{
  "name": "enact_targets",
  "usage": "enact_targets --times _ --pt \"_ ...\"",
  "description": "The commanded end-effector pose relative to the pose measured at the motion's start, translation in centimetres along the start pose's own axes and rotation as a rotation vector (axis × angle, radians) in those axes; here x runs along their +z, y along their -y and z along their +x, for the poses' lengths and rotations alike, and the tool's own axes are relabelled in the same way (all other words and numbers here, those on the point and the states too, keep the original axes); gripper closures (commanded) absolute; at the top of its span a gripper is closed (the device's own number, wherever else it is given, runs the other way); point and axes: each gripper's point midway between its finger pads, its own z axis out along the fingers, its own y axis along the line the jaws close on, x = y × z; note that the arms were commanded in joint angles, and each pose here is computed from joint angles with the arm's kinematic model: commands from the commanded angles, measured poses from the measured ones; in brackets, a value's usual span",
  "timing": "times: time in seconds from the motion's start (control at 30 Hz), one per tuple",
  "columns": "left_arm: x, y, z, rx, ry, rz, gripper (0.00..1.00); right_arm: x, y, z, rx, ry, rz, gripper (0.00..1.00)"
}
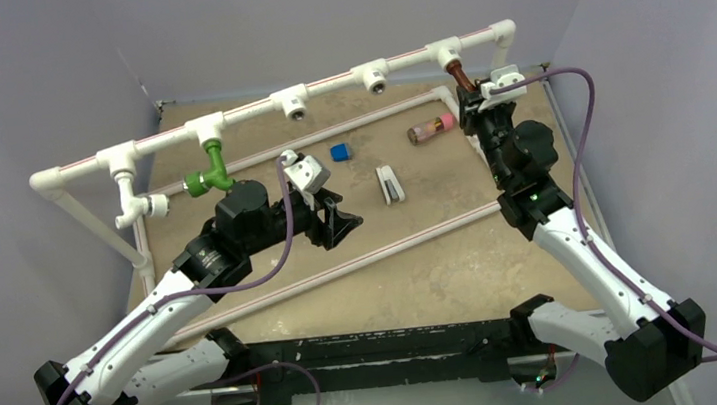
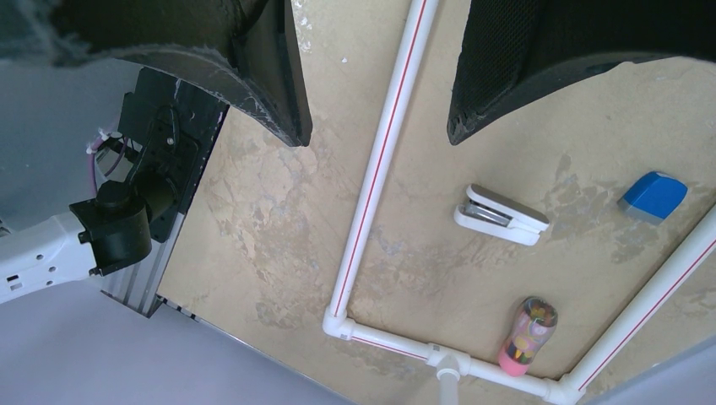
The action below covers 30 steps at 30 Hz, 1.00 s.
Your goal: Install the water faucets
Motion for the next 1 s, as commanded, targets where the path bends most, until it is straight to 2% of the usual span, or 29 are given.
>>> enact_targets --times 0.0,0.3,0.57,0.73,0.83,0.87,0.97 --pt "-0.6 0.6 -2.7 0.024 0.075 0.009 0.41 -0.6 -1.6 -6.3 0.218 0.177 -0.071 1.00" --pt "-0.2 0.4 -2.2 0.019 0.057 0.007 0.41 1.6 2.3 -4.9 0.069 0.153 0.143 1.00" --pt "0.1 0.0 -1.8 0.017 0.044 -0.008 0.41 2.7 4.7 -4.2 0.044 0.156 0.243 1.00" --pt "0.4 -0.4 -1.4 0.014 0.032 -0.022 0.40 2.5 4.1 -4.4 0.052 0.146 0.202 0.64" --pt "0.7 -0.6 -1.1 0.011 0.020 -0.029 0.40 2.1 3.3 -4.7 0.054 0.139 0.150 0.46" --pt "0.7 -0.7 -0.9 0.009 0.013 -0.034 0.40 1.8 3.2 -4.7 0.055 0.133 0.142 0.44" --pt "0.9 -1.0 -0.8 0.007 0.001 -0.047 0.40 1.0 2.5 -4.6 0.067 0.118 0.099 0.22"
